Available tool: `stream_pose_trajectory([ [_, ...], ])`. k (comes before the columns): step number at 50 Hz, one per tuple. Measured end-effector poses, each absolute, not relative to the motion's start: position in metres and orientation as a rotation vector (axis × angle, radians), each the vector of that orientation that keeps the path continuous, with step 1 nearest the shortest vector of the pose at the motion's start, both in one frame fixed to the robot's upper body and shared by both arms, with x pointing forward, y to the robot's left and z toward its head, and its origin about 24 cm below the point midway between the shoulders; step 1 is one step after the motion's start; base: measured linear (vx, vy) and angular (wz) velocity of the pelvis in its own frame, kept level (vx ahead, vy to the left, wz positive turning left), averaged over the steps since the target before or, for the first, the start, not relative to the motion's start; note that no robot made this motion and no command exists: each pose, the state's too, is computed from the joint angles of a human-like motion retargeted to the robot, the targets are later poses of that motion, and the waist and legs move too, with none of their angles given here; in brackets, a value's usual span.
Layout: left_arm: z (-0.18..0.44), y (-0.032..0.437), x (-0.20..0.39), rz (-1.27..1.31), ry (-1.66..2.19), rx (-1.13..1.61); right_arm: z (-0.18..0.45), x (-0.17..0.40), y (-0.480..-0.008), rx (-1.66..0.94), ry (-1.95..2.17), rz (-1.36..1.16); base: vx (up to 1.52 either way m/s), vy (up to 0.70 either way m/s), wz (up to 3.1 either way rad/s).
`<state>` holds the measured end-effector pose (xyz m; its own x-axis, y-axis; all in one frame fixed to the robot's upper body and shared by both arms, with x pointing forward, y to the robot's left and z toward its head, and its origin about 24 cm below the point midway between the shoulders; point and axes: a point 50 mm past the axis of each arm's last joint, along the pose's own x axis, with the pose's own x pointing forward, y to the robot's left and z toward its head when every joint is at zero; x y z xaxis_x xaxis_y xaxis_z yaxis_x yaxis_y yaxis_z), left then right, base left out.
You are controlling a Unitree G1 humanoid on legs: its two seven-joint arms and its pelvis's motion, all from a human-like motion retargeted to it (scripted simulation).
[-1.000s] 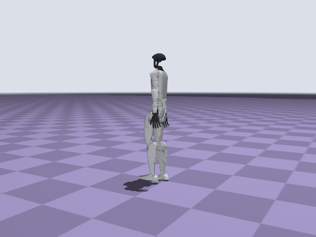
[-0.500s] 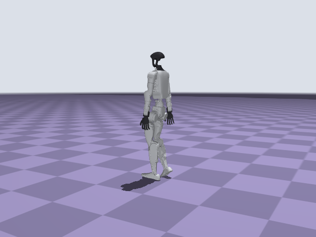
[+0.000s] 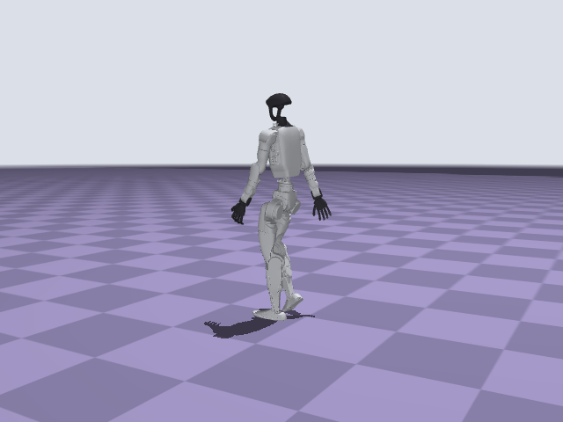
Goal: Upper body actions
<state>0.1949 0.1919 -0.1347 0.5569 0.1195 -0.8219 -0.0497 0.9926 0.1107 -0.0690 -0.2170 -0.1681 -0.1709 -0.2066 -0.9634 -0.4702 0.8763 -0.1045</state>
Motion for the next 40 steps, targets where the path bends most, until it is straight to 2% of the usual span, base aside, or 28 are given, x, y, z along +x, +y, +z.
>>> stream_pose_trajectory([
  [6,-0.167,0.188,0.109,-0.084,1.269,0.059,-0.176,-0.031,-0.205,-0.520,1.602,0.329,0.06,-0.07,-0.20],
  [10,-0.177,0.190,0.056,-0.105,1.446,0.060,-0.179,-0.002,-0.201,-0.604,1.492,0.364,0.02,-0.09,-0.19],
  [17,-0.177,0.198,0.028,0.185,1.464,0.138,-0.177,0.046,-0.190,-0.846,1.208,0.465,-0.12,-0.19,-0.15],
  [23,-0.178,0.190,0.041,0.103,1.463,0.142,-0.178,-0.001,-0.203,-0.776,1.413,0.400,-0.08,-0.14,0.62],
  [30,-0.175,0.192,0.066,0.062,1.319,0.164,-0.164,-0.076,-0.223,-0.596,1.800,0.196,0.01,-0.16,-0.06],
  [35,-0.176,0.203,0.045,0.168,1.366,0.138,-0.162,-0.072,-0.235,-0.655,1.816,0.139,-0.08,-0.16,0.49],
  [40,-0.177,0.212,-0.015,0.312,1.540,0.060,-0.169,-0.028,-0.230,-0.648,1.709,0.173,-0.01,-0.09,0.25],
])
